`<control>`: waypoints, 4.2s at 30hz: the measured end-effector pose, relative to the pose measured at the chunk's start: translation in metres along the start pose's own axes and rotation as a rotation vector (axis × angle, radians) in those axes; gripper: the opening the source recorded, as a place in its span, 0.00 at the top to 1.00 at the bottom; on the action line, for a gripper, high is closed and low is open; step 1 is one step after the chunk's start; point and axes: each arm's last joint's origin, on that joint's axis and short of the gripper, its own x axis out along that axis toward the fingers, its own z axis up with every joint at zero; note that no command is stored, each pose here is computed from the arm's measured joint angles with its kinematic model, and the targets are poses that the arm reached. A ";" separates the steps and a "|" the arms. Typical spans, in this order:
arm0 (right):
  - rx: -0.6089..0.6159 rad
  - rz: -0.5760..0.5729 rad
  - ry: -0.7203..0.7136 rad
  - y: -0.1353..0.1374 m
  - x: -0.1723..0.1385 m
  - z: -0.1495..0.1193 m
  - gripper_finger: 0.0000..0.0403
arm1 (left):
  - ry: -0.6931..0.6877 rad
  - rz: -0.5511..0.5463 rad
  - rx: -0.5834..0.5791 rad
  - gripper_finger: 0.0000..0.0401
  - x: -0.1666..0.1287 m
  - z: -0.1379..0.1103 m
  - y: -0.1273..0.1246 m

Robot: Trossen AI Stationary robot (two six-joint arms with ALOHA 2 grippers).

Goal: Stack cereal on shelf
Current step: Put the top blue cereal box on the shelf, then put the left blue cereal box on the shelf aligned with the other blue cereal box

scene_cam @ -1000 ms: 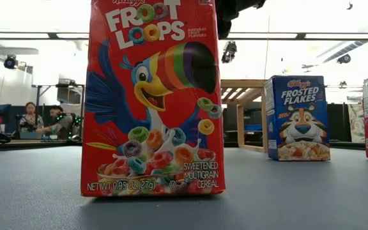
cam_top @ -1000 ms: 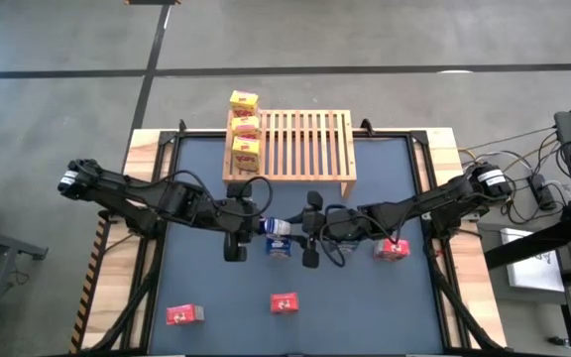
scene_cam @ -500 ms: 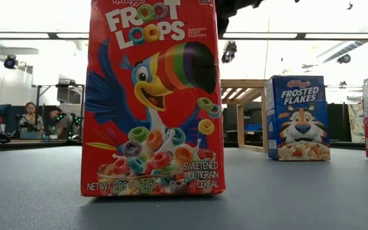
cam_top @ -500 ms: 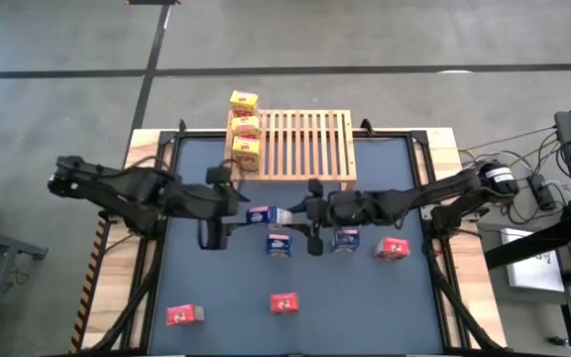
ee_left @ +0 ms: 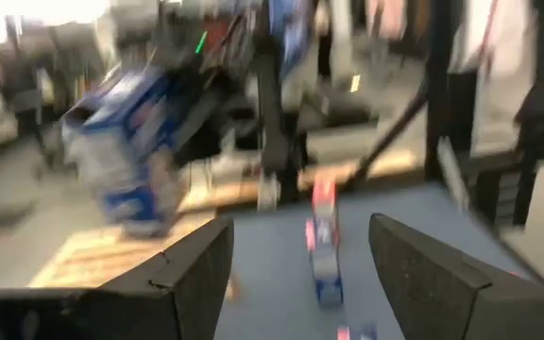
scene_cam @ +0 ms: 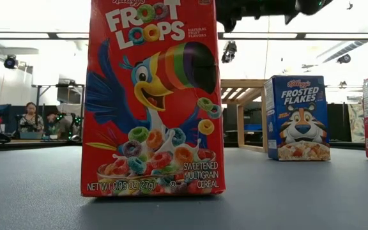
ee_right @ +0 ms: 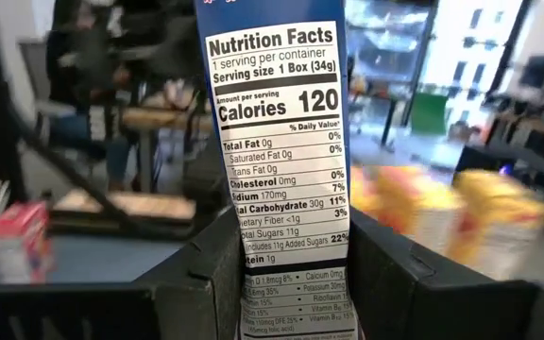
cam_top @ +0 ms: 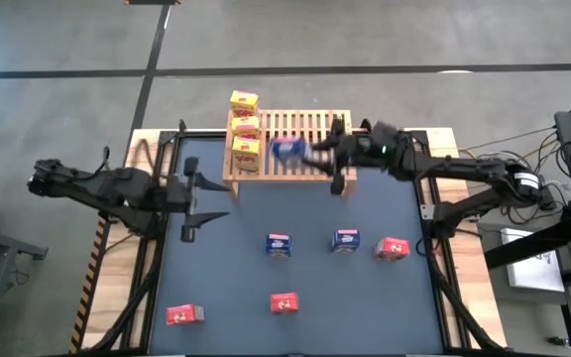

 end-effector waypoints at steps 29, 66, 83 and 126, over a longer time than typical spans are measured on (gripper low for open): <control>0.255 0.102 -0.083 -0.186 0.035 -0.124 0.65 | -0.116 -0.006 0.093 0.43 -0.002 -0.046 -0.008; 0.194 -0.040 -0.010 -0.187 0.017 -0.150 0.45 | -0.072 -0.017 0.052 0.43 0.004 -0.051 -0.011; 0.189 -0.059 0.045 -0.178 -0.005 -0.116 0.37 | -0.071 -0.018 0.040 0.43 0.004 -0.051 -0.011; 0.178 0.096 -0.040 0.044 -0.113 -0.092 0.42 | 0.195 0.037 -0.157 0.43 0.094 -0.112 -0.043</control>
